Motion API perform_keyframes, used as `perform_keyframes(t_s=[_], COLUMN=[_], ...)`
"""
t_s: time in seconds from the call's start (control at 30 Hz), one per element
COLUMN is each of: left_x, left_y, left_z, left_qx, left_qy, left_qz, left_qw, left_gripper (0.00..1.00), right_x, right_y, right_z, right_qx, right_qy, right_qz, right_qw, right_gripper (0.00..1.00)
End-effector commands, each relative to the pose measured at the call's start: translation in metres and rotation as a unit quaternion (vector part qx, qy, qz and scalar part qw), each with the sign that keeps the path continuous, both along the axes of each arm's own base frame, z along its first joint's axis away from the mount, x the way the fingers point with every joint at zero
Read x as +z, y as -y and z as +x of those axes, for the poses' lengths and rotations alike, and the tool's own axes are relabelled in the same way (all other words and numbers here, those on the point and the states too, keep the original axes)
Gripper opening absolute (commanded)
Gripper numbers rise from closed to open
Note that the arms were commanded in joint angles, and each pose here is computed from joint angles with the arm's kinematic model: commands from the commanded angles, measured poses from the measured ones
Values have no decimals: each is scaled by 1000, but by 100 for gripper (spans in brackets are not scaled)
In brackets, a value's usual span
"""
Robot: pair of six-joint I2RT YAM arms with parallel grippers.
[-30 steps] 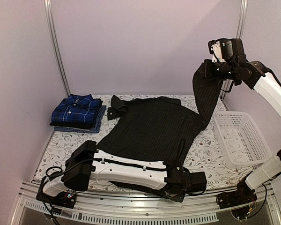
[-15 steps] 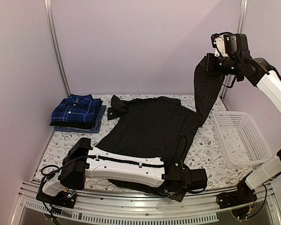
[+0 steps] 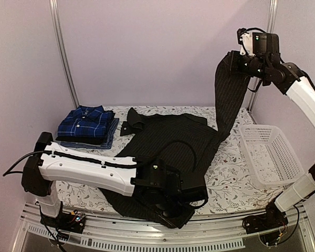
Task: Fold and stack the long sleeve shirts
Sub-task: Fold the flattened shirt at the center of the board.
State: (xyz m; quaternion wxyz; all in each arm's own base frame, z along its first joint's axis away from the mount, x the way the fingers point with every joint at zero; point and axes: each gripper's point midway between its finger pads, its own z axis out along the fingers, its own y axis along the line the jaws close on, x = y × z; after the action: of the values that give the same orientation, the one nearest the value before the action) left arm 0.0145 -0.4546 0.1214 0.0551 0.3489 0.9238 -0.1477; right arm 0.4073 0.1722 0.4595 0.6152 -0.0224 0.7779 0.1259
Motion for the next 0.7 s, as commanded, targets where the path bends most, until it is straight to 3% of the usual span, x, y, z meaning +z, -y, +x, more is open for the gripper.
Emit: perform_keyframes(t_s=[0.0,0.17,0.47,0.67], left_x=[-1,-14,-37,-46], left_y=[-5,-29,-85,-112], left_z=[-16,4,52,64], left_qx=[-46,-17,77,103], left_qy=[-73,-105,-106,-116], left_qz=[-50,-68,-41,-37], left_qw=[995,992,991,987], left_gripper=[0,0,0,0], right_x=[12,5,-6,-1], right_y=[-11,-35,-72,-98], right_z=[7,12,39,51], right_qx=[23,77,124,142], right_qy=[37,44,67,100], right_qz=[15,41,79,88], right_qw=[999,995,987,981], right_gripper=[0,0,0,0])
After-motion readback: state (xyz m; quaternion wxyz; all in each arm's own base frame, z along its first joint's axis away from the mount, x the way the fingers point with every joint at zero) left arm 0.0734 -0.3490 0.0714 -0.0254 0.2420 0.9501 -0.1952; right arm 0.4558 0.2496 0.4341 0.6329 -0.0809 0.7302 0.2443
